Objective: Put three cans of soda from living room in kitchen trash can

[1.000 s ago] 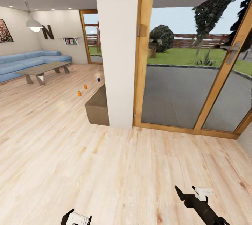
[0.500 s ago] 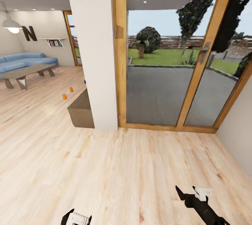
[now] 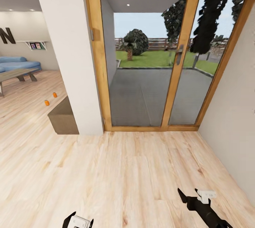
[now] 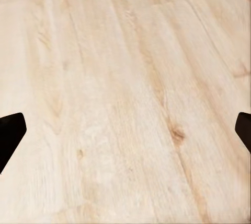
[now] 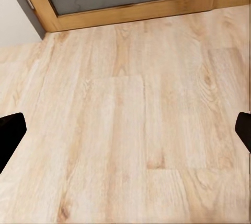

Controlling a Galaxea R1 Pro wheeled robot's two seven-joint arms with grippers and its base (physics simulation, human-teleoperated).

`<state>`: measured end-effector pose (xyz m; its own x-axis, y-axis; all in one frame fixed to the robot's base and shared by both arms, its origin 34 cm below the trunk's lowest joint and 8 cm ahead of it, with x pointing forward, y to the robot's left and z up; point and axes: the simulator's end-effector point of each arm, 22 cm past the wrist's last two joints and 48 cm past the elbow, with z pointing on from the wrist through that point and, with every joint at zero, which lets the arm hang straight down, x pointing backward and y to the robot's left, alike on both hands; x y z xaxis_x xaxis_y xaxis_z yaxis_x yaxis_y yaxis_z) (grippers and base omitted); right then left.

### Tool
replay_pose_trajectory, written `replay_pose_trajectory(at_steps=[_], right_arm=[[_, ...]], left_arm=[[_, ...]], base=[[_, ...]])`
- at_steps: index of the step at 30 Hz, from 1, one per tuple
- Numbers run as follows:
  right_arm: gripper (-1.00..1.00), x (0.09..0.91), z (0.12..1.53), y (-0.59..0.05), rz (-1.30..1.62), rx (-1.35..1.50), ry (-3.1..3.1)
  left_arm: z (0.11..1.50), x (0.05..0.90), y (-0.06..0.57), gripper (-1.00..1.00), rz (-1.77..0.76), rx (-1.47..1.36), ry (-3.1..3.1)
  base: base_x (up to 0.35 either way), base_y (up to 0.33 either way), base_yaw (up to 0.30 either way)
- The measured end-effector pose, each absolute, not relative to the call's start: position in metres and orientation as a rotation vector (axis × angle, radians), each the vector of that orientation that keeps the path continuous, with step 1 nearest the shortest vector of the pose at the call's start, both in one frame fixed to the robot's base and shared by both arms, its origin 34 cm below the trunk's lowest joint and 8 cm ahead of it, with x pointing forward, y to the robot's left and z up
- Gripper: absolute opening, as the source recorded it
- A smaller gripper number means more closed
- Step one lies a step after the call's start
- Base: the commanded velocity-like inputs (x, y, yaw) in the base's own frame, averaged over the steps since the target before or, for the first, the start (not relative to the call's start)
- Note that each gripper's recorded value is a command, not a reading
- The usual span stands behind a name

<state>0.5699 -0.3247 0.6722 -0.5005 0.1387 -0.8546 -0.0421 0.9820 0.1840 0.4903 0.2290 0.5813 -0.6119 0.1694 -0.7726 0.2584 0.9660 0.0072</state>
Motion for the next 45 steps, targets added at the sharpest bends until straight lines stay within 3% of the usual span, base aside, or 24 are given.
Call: replay_pose_trajectory(at_steps=[7,9,25,45], right_arm=[[1.0,0.57,0.672,-0.321,0.226,0.064,2.083],[1.0,0.57,0.672,-0.32,0.227,0.063,2.082],[1.0,0.57,0.673,-0.324,0.219,0.069,2.081],[1.0,0.572,0.678,-0.328,0.209,0.071,2.07]], left_arm=[[0.584,0.51,0.234,1.0,-0.131,0.286,2.284],[0.613,0.579,0.226,1.0,-0.209,0.331,2.29],[0.591,0.57,0.209,1.0,-0.381,0.398,2.334],[0.582,0.558,0.208,1.0,-0.393,0.42,2.355]], base=[[0.0,-0.038,-0.018],[0.0,-0.004,-0.002],[-0.003,0.01,-0.037],[-0.087,0.265,-0.198]])
